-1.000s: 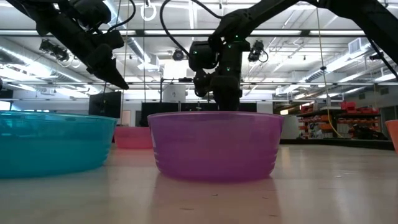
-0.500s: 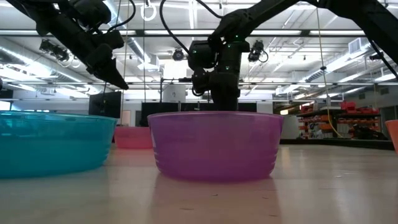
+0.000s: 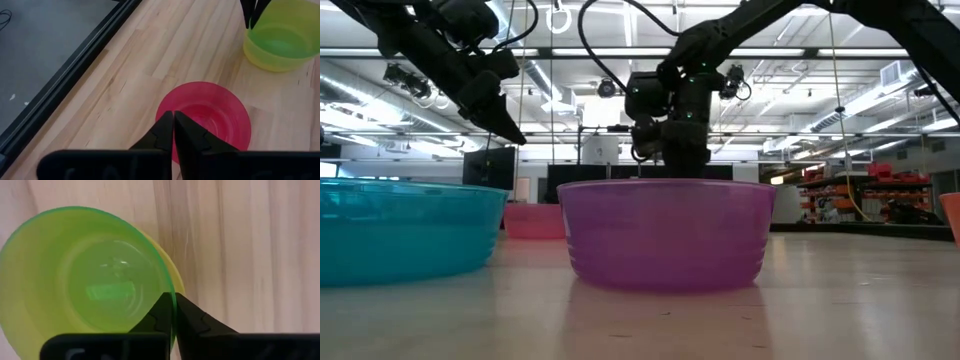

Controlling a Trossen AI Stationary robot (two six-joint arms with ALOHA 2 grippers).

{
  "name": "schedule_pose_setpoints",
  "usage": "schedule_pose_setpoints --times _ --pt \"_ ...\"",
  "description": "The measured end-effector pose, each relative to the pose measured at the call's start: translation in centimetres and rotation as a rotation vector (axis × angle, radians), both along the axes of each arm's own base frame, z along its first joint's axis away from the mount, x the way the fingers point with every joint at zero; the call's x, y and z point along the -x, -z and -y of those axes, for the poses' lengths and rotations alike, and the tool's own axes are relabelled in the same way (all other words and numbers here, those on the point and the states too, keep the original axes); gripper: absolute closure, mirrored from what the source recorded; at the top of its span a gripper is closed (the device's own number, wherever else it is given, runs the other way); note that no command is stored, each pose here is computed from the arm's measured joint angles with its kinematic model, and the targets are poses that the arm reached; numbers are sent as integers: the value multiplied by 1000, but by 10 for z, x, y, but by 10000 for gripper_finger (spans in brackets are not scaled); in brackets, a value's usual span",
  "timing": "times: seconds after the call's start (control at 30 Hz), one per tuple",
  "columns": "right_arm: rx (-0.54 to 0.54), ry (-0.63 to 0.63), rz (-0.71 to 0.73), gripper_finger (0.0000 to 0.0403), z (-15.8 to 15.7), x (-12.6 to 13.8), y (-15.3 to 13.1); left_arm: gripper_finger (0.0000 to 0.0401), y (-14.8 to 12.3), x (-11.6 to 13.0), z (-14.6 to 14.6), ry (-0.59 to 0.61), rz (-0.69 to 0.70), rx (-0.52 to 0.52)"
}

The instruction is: Nest bowls inside each other

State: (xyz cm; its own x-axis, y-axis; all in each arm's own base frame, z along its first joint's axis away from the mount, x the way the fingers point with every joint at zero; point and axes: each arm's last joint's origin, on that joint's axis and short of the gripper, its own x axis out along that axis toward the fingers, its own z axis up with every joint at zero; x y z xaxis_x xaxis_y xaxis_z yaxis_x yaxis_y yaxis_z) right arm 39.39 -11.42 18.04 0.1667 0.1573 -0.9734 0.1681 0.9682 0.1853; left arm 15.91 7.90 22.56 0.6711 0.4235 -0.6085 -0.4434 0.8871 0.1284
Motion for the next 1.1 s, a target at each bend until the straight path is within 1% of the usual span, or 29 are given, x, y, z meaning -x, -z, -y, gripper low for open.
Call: schedule_pose_setpoints --times 0.23,0.6,0.77,0.93,1.1 --pt "3 2 5 360 0 -1 -2 388 0 0 0 -1 1 1" --pt "14 20 14 340 0 2 -11 368 1 -1 -1 -1 -7 5" --pt "19 26 30 332 -1 4 -19 365 15 -8 -4 -5 -85 48" --pt "30 28 44 326 -2 7 -29 370 31 -18 -8 -6 -164 86" --pt "63 34 94 323 -3 15 -52 373 43 -27 -13 -2 -198 97"
